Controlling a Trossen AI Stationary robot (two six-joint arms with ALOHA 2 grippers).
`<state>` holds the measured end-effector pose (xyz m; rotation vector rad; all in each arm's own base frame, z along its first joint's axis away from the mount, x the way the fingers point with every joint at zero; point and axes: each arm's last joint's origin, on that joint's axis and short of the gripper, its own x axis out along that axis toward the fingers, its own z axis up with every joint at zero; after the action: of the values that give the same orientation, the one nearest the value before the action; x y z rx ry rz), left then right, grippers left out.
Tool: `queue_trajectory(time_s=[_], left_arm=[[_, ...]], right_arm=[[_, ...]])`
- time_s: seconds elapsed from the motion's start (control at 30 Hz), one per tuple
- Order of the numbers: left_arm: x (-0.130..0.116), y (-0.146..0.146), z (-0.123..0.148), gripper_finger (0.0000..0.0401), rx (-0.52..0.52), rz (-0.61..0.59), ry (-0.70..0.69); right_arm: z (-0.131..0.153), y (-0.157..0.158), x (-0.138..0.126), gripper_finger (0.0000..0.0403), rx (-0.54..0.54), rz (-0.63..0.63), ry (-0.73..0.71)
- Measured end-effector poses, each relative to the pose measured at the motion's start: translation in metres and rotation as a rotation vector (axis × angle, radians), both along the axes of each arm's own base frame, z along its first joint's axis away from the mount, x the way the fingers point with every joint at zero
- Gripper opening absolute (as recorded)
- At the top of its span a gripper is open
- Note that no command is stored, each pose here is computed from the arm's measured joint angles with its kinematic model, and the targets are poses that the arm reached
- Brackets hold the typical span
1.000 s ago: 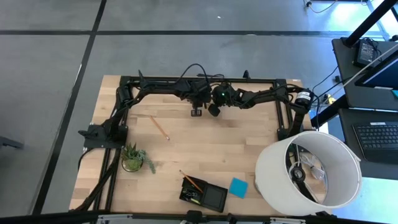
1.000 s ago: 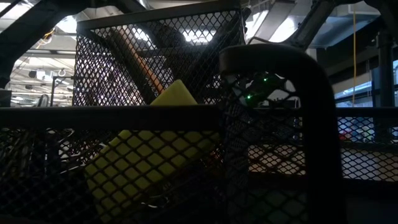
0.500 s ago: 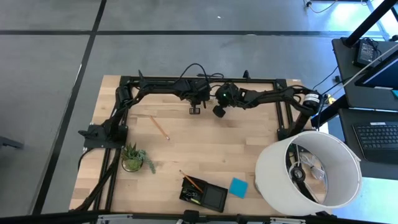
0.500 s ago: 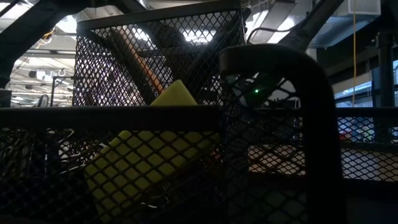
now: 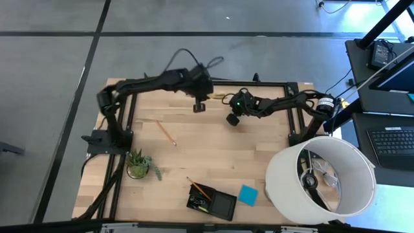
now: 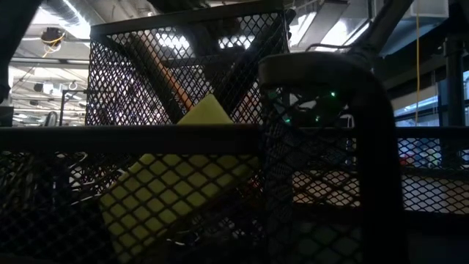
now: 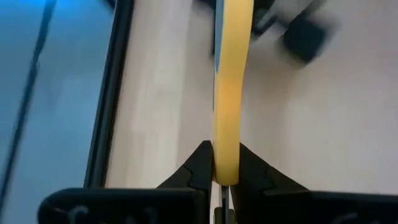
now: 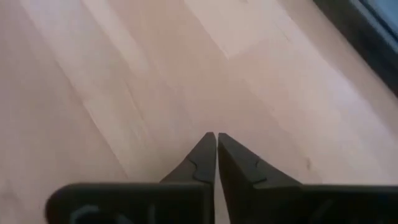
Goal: Pick and place office supplies into organizer
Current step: Put the yellow scissors into the black desk organizer
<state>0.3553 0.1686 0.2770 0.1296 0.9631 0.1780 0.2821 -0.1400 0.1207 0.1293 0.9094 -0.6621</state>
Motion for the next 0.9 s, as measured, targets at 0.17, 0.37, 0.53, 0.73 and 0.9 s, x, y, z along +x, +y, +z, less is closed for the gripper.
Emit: queue_trajectory(time_s=[0.17,0.37,0.53,0.73,0.9], left_arm=[[-0.016,-0.021,0.043,0.0025,-0.091,-0.177,-0.244],[-0.04,-0.05,0.056,0.0025,-0.11,-0.369,-0.575],[-0.06,-0.064,0.034,0.0025,-0.122,-0.332,-0.694],[-0.073,-0.096,0.006,0.0025,-0.116,-0.425,-0.884],[-0.08,-0.122,-0.013,0.0025,-0.139,-0.507,-1.07]], right_arm=[[-0.005,0.003,-0.004,0.0021,0.001,-0.005,-0.013],[-0.007,0.005,-0.006,0.0021,0.013,-0.019,-0.003],[-0.007,0.008,-0.004,0.0021,0.018,-0.002,0.0],[-0.007,0.01,-0.003,0.0021,0.019,0.002,-0.002],[-0.008,0.011,-0.003,0.0021,0.058,0.005,-0.025]])
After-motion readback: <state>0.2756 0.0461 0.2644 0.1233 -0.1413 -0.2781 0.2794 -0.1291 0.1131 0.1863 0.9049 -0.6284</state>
